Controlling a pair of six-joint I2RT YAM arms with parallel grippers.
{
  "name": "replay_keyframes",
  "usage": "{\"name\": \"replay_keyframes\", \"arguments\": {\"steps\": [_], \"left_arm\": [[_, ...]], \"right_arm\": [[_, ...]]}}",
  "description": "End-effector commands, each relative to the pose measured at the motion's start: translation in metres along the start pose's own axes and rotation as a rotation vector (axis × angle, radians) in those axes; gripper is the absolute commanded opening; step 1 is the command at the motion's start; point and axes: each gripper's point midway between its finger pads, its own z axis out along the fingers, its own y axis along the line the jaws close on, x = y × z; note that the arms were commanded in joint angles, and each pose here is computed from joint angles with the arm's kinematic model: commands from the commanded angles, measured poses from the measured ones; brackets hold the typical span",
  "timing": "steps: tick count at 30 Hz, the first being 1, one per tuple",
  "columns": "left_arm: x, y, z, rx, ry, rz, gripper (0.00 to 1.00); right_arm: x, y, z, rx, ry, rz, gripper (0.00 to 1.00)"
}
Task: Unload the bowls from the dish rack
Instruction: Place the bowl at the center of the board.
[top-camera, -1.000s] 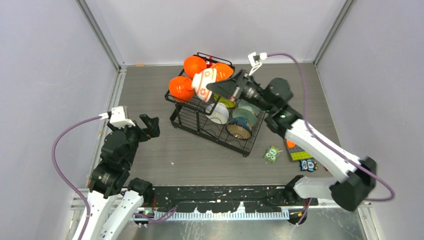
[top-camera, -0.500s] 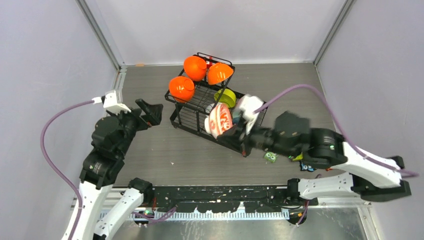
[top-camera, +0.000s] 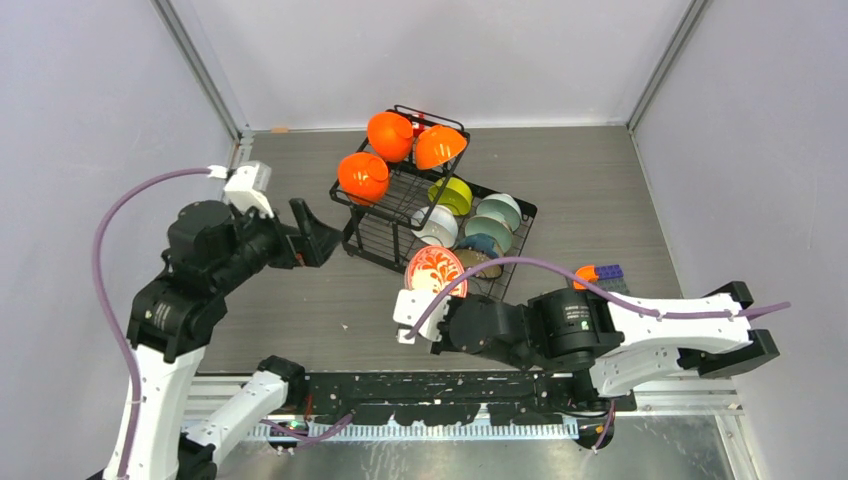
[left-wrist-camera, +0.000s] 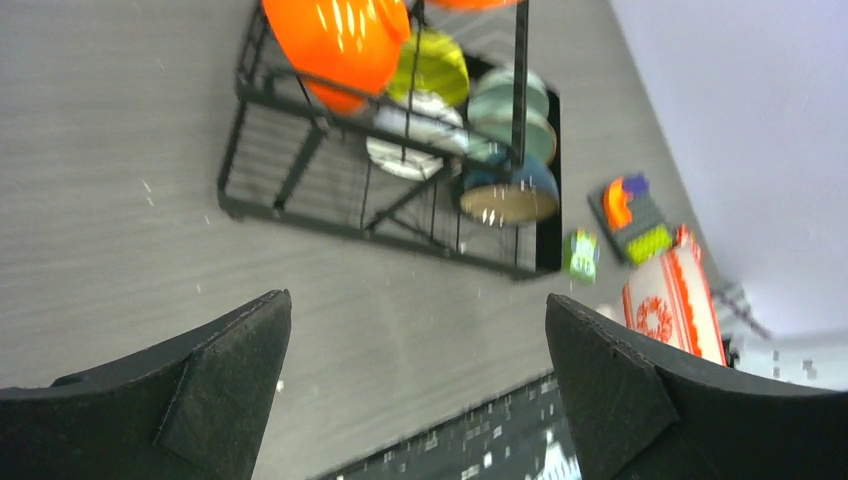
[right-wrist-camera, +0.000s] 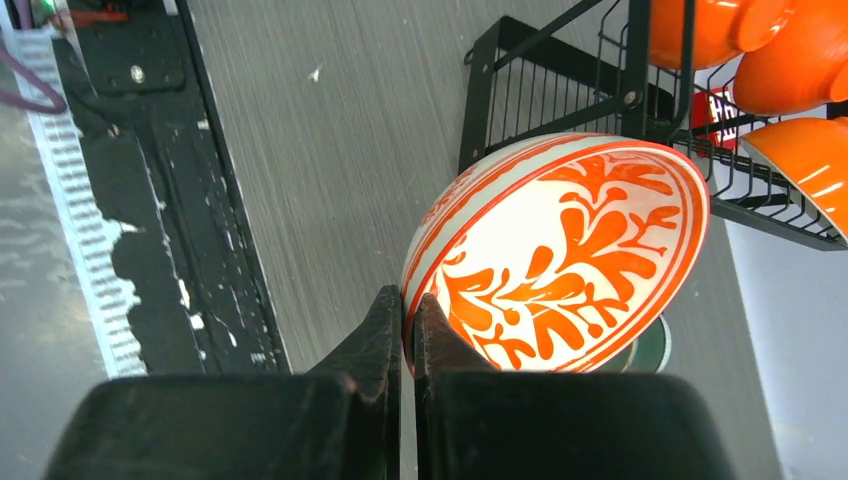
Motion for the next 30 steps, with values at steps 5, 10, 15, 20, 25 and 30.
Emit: {"name": "replay_keyframes", "arguments": {"steps": [5, 10, 15, 20, 25, 30], "left_arm": [[0.051, -0.026, -0.008, 0.183, 0.249, 0.043, 1.0], [0.055, -0.032, -0.007, 0.203, 0.284, 0.08, 1.0], [0.067, -0.034, -0.004, 0.184, 0.332, 0.127, 1.0], [0.086, -0.043, 0.002, 0.188, 0.397, 0.164, 0.95], [0.101, -0.052, 0.007, 0.185, 0.441, 0.212, 0.87], [0.123, -0.051, 0.018, 0.134, 0.496, 0.269, 0.79]], "right_arm": [[0.021, 0.023, 0.016, -0.038, 0.114, -0.204, 0.01], [0.026, 0.035, 0.025, -0.088, 0.185, -0.289, 0.01], [0.021, 0.045, 0.035, -0.122, 0.218, -0.354, 0.01], [0.016, 0.051, 0.042, -0.134, 0.221, -0.359, 0.01], [0.013, 0.05, 0.044, -0.126, 0.227, -0.362, 0.01], [0.01, 0.049, 0.046, -0.112, 0.226, -0.377, 0.01]]}}
